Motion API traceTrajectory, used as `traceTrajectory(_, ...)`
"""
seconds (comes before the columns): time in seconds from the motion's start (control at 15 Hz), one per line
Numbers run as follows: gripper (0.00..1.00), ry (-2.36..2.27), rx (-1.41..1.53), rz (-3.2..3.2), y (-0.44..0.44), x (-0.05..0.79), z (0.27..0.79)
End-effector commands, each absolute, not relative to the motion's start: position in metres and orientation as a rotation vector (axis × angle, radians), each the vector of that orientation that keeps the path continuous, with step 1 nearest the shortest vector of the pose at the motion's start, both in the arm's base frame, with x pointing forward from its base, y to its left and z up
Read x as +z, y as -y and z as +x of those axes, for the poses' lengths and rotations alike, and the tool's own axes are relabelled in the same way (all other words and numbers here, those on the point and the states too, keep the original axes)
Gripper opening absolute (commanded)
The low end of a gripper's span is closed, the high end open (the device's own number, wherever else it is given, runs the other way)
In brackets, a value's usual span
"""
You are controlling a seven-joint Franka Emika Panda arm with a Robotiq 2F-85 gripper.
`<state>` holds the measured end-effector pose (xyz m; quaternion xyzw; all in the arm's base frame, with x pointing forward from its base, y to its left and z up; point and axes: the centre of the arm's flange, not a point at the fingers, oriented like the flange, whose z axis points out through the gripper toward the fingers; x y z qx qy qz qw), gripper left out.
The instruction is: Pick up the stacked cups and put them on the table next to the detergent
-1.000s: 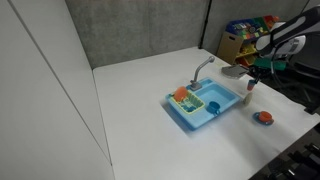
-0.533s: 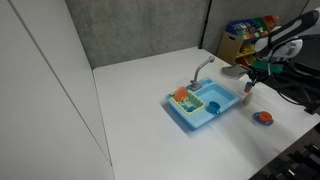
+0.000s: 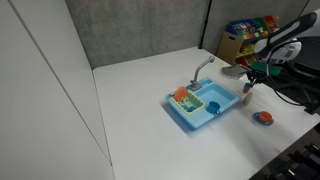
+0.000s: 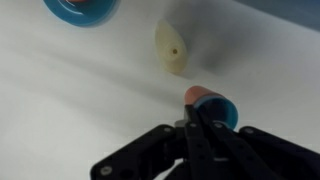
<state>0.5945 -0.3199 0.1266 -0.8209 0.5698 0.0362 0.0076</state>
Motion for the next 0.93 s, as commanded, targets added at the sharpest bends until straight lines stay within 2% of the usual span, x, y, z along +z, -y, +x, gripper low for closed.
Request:
traceTrajectory(0.0, 0.03, -1.791, 0.094, -2.542, 0.321, 0.116, 0.593)
traceTrajectory(0.6, 0.03, -1.795, 0.125, -2.546, 0.318, 0.098, 0.585)
traceTrajectory(0.73, 0.30, -1.788, 0.123, -2.549, 0.317, 0.101, 0.584)
traceTrajectory(0.87, 0.46, -1.780, 0.116, -2.550, 0.315, 0.107, 0.583)
